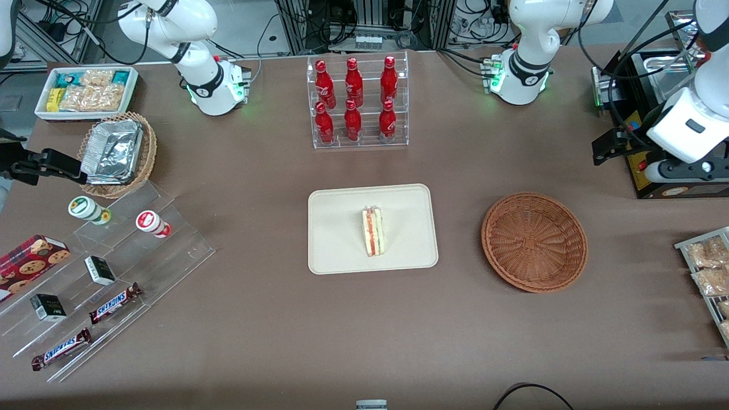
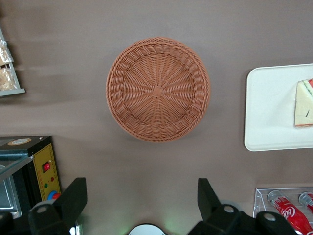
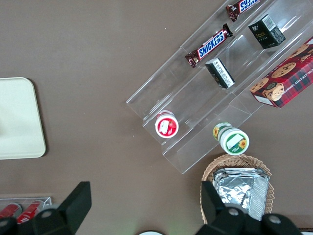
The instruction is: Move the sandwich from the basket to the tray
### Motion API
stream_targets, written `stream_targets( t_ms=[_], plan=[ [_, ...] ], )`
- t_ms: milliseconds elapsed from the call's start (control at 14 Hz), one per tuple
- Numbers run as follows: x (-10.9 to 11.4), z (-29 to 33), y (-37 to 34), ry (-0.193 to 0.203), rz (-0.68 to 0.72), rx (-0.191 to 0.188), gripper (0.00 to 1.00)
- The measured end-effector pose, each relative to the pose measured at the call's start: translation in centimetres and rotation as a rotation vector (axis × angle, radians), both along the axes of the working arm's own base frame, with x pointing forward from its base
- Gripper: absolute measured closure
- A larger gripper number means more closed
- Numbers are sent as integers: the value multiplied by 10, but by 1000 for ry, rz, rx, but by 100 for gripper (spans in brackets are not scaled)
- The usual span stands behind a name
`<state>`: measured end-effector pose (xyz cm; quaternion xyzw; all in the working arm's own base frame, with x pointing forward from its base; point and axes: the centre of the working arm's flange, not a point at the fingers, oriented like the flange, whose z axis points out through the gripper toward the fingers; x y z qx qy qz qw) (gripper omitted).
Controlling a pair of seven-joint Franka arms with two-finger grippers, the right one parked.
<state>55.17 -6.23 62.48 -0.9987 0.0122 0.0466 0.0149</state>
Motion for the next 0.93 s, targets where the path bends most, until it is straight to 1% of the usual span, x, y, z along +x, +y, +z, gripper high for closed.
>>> stream_targets(
  t_ms=[500,929],
  plan=[
    [-4,10,14,3,25,2,0],
    [-5,14,31,-3,56,3,0]
  ],
)
